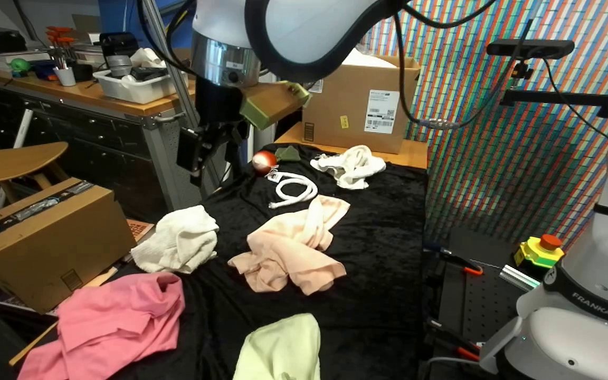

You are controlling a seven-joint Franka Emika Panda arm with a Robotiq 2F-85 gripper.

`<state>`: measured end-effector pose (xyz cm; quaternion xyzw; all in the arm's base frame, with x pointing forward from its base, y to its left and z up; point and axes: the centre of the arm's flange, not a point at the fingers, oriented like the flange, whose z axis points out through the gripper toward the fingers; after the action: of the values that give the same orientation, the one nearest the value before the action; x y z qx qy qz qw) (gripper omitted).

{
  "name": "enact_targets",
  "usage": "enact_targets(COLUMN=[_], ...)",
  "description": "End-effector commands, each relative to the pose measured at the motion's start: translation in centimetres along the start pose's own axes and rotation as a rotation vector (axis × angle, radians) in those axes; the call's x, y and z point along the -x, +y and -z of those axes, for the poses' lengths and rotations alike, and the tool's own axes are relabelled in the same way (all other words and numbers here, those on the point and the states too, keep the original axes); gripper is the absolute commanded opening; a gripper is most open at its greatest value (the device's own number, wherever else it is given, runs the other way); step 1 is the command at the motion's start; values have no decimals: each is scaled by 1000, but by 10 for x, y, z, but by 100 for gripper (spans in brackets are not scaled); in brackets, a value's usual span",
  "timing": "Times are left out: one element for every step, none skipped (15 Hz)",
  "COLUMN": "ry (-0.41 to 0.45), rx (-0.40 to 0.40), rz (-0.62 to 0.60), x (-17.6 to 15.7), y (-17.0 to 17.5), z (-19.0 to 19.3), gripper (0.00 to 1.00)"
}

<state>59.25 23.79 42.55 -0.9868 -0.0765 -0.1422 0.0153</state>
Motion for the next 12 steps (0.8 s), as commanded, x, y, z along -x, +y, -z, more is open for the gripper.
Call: enact_targets(ry=[23, 12, 9, -3, -12, -21, -26, -36, -41, -43, -46, -51], rx=[2, -1, 3, -3, -2, -6, -7, -10, -10, -5, 2, 8], rz=[-14, -20, -28, -25, -22, -20, -21, -21, -24, -24, -23, -26], x=[-51, -58, -63, -68, -71, -74, -77, -78, -79, -81, -81, -83], y=[-6, -6, -6, -7, -7, -9, -11, -13, -15, -17, -18, -20], z=[-36, -49, -62, -73, -85, -101, -110, -121, -129, -142, -150, -158], gripper=[100, 100, 100, 100, 100, 100, 100, 100, 100, 100, 100, 100])
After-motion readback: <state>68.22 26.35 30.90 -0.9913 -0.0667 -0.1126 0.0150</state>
